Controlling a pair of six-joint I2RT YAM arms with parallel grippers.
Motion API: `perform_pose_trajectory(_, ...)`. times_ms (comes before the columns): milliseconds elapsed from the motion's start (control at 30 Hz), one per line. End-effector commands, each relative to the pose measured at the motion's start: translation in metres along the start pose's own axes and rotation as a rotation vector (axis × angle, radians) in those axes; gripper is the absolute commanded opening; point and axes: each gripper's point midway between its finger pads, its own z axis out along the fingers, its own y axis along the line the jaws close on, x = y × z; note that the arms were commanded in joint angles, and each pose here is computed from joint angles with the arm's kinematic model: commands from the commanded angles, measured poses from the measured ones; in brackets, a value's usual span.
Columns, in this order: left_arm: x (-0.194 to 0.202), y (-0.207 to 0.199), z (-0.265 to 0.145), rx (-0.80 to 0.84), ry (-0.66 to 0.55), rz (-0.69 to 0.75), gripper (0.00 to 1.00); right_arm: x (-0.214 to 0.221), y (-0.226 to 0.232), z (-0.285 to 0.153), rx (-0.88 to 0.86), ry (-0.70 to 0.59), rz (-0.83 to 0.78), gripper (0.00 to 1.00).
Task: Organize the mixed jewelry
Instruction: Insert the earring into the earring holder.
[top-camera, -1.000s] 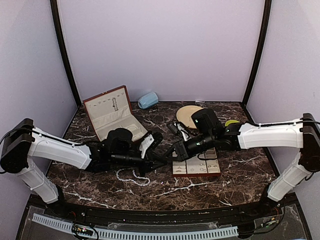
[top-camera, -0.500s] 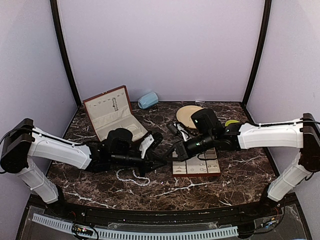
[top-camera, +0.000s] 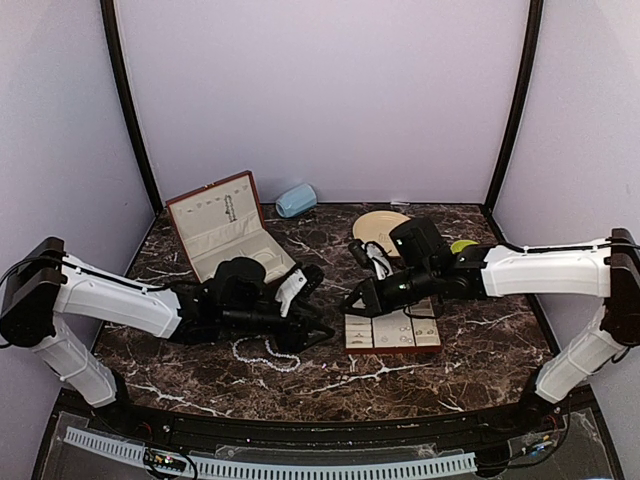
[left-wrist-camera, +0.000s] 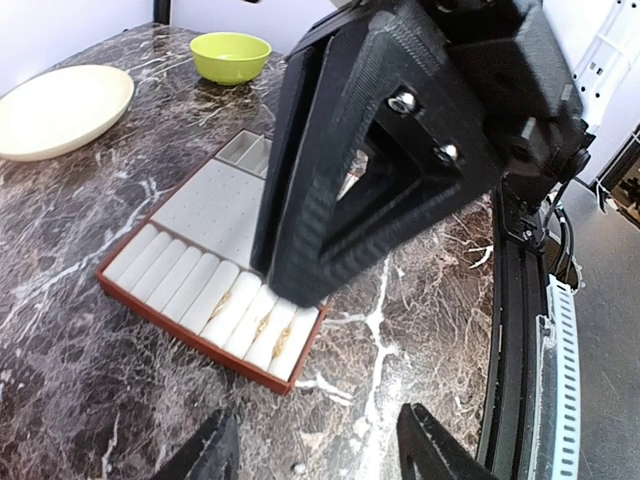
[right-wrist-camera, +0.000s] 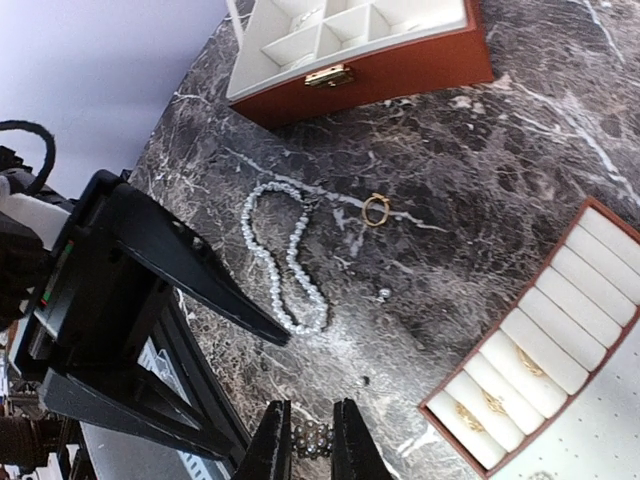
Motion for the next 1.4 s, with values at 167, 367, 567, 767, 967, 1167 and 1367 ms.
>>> perform_pose_trajectory(167, -0.02, 0.076, -0.063, -0.283, -0.04, -0.063, 0.59, 0.025, -0.052, -0.018, 0.147, -0.017, 0.084, 0.07)
perform_pose_trajectory(367, -0.045, 0.145, -0.127, -0.491, -0.08, -0.194, 0.62, 0.045, -0.072, -0.022, 0.227, -0.008, 0.117, 0.08)
perform_pose_trajectory(567, -0.082, 0.163, -0.166, -0.476, -0.191, -0.263, 0.65, 0.052, -0.088, -0.019, 0.335, 0.02, 0.108, 0.08)
perform_pose_trajectory(767, -0.092, 0.175, -0.182, -0.497, -0.183, -0.237, 0.66, 0.056, -0.091, -0.009, 0.385, 0.057, 0.076, 0.08)
perform_pose_trajectory(967, -0.082, 0.179, -0.181, -0.499, -0.17, -0.252, 0.66, 0.06, -0.094, -0.006, 0.425, 0.07, 0.059, 0.08)
perform_pose_trajectory(1167, -0.076, 0.179, -0.176, -0.485, -0.163, -0.271, 0.66, 0.06, -0.095, 0.0, 0.435, 0.082, 0.045, 0.08)
perform_pose_trajectory(1367, -0.075, 0.181, -0.176, -0.489, -0.16, -0.271, 0.66, 0.062, -0.095, 0.004, 0.437, 0.094, 0.038, 0.08)
